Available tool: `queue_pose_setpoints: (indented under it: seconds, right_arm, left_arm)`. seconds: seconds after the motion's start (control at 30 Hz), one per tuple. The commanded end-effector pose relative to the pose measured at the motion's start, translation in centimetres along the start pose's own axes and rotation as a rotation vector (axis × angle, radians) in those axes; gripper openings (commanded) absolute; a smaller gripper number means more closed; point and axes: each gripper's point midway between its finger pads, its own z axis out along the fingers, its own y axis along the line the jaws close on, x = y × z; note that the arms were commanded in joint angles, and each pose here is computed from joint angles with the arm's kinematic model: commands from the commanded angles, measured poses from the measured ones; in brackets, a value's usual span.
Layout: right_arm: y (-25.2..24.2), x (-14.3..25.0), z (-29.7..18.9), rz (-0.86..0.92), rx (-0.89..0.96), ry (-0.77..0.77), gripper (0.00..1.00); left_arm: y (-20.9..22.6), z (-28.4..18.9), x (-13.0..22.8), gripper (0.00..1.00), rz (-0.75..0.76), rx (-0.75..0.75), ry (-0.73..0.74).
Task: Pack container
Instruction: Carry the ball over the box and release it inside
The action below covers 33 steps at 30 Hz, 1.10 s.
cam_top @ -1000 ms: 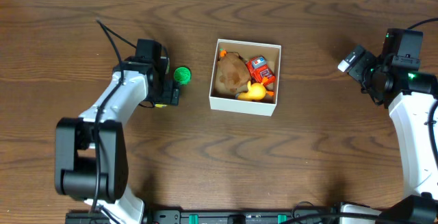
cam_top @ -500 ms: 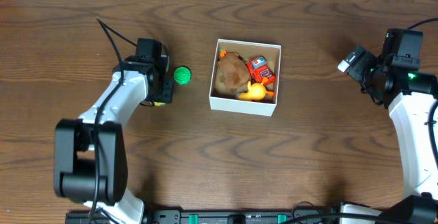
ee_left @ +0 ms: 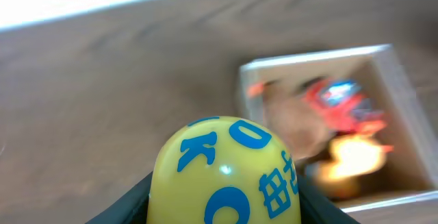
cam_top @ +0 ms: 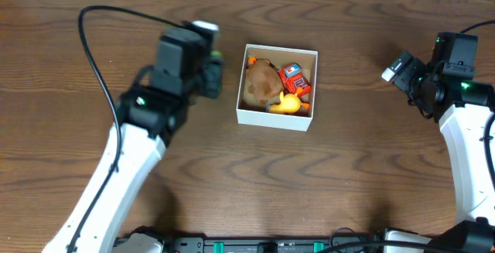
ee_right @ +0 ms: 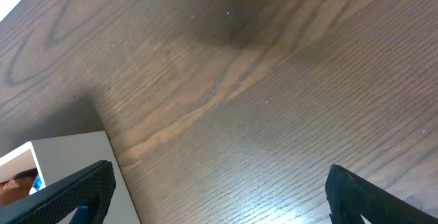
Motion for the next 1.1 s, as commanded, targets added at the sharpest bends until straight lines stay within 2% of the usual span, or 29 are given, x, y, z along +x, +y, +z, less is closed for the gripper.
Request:
queue_pose_setpoints:
  seconds: [0.0, 0.17, 0.37, 0.5, 0.57, 0.63, 0.67, 0.7, 0.87, 1.07]
  right_arm:
    - [-0.1, -0.2, -0.1, -0.005, -0.002, -0.004, 0.99]
    - [-0.1, -0.2, -0.1, -0.005, -0.002, -0.004, 0.99]
    - [-0.1, -0.2, -0.1, -0.005, -0.002, -0.004, 0.99]
    - [-0.1, -0.2, -0.1, -0.005, -0.002, -0.004, 0.99]
    - [-0.1, -0.2, -0.1, -0.005, -0.002, -0.004, 0.99]
    - [-0.1, -0.2, -0.1, -0.005, -0.002, -0.004, 0.99]
    - [-0.1, -0.2, -0.1, -0.005, -0.002, -0.004, 0.99]
    - [-0.1, -0.2, -0.1, -0.005, -0.002, -0.004, 0.99]
    - [-0.1, -0.2, -0.1, -0.005, -0.002, -0.004, 0.99]
    - [-0.1, -0.2, -0.1, -0.005, -0.002, -0.004, 0.99]
  left_arm:
    - [-3.2, 1.7, 0.5, 0.47, 0.035, 0.049, 0.019]
    - [-6.8, 6.4, 1.8, 0.47, 0.086, 0.101, 0.057]
    - [-9.5, 11.6, 6.0, 0.49, 0.126, 0.125, 0.169]
    - [-10.9, 12.3, 7.8, 0.64, 0.150, 0.140, 0.220]
    - [-11.1, 11.9, 7.7, 0.75, 0.154, 0.145, 0.220]
    - [-11.1, 11.0, 7.1, 0.82, 0.153, 0.146, 0.209]
    - [-10.9, 10.4, 6.6, 0.88, 0.151, 0.146, 0.199]
    - [-10.7, 9.7, 6.1, 0.98, 0.147, 0.145, 0.188]
    - [-7.9, 6.4, 3.2, 0.98, 0.097, 0.112, 0.123]
    - [-0.6, 4.1, 2.3, 0.98, -0.015, -0.009, 0.123]
